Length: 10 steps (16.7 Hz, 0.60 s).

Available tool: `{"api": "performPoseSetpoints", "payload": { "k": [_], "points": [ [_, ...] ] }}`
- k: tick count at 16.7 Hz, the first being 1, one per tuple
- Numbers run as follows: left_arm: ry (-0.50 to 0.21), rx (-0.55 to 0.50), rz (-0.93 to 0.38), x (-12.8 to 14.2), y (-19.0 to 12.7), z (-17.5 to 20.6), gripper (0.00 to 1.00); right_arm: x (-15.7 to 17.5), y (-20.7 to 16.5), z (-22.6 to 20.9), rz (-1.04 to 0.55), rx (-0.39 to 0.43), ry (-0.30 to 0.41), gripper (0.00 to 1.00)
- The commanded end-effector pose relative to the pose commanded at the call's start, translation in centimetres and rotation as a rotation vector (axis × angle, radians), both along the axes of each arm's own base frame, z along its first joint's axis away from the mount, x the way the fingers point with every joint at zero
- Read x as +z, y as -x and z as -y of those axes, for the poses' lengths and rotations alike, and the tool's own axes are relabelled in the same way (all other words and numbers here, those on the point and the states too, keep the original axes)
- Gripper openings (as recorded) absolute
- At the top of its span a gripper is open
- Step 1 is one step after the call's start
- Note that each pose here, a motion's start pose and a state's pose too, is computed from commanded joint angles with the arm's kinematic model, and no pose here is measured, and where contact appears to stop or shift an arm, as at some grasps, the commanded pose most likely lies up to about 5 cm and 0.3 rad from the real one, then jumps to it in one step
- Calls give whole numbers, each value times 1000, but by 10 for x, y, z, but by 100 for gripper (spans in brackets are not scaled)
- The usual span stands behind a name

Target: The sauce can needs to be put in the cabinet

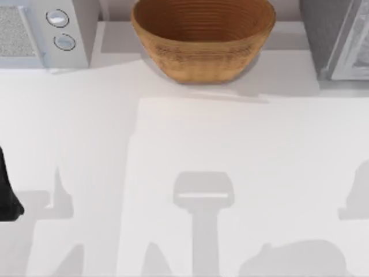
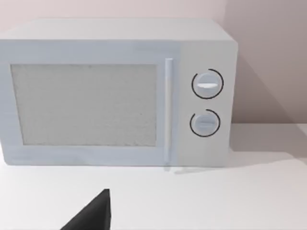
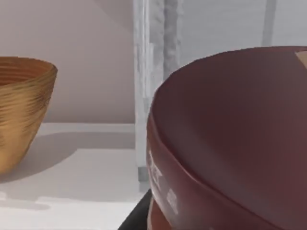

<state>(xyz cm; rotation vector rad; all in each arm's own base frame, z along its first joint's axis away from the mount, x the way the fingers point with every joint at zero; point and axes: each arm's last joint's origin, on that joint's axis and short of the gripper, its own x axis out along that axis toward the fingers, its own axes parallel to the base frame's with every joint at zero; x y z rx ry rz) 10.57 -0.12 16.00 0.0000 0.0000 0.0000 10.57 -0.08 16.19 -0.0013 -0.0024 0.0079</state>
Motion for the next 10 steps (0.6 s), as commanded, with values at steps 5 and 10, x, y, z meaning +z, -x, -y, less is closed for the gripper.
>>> {"api": "performPoseSetpoints", "payload": {
  "k": [5, 10],
  "points": [
    [0, 0, 0, 0, 0, 0, 100, -2, 0, 0, -5, -2, -2, 0],
    [0, 0, 0, 0, 0, 0, 100, 24, -1, -3, -24, 18, -5, 0]
  ]
}}
